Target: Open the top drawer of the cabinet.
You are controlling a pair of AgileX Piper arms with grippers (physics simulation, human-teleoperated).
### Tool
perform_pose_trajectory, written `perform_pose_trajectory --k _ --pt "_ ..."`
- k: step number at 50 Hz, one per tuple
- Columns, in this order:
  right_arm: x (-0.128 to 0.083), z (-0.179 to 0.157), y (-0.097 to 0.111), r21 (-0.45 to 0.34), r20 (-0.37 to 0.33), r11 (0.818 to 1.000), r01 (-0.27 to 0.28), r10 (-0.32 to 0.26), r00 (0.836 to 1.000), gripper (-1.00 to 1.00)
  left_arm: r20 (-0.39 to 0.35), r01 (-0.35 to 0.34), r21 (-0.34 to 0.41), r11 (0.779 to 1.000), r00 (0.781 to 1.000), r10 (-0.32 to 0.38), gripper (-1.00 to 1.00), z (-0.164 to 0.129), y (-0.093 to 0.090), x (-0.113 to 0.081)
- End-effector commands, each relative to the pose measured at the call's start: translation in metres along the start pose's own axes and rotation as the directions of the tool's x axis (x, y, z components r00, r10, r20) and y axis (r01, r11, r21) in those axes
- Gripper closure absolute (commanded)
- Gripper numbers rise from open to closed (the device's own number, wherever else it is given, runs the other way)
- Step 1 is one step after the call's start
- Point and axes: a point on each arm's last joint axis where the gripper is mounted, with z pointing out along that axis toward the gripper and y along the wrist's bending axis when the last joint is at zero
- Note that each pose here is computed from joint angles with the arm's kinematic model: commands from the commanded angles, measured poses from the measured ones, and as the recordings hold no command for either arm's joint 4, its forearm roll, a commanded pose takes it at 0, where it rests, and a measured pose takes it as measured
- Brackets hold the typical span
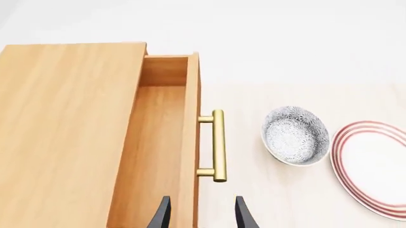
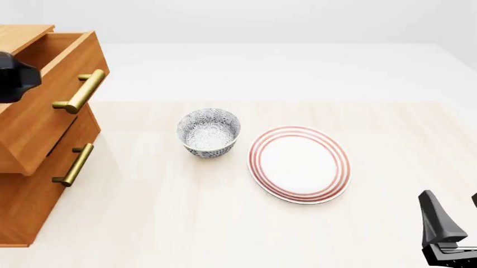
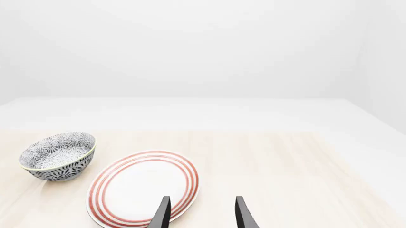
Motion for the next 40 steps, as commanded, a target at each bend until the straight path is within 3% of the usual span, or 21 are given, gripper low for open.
perform_pose_trajectory --k 1,40 --pt "0.000 0.000 0.000 0.000 0.000 1.000 0.000 0.000 1.000 -1.00 -0.036 0.025 0.007 1.000 0.999 -0.025 -1.00 0.010 -0.002 0.004" --pt "0.000 0.000 0.000 0.000 0.000 1.000 0.000 0.000 1.000 -1.00 -0.043 0.065 -0.008 0.998 0.997 -0.065 -1.00 0.027 0.001 0.019"
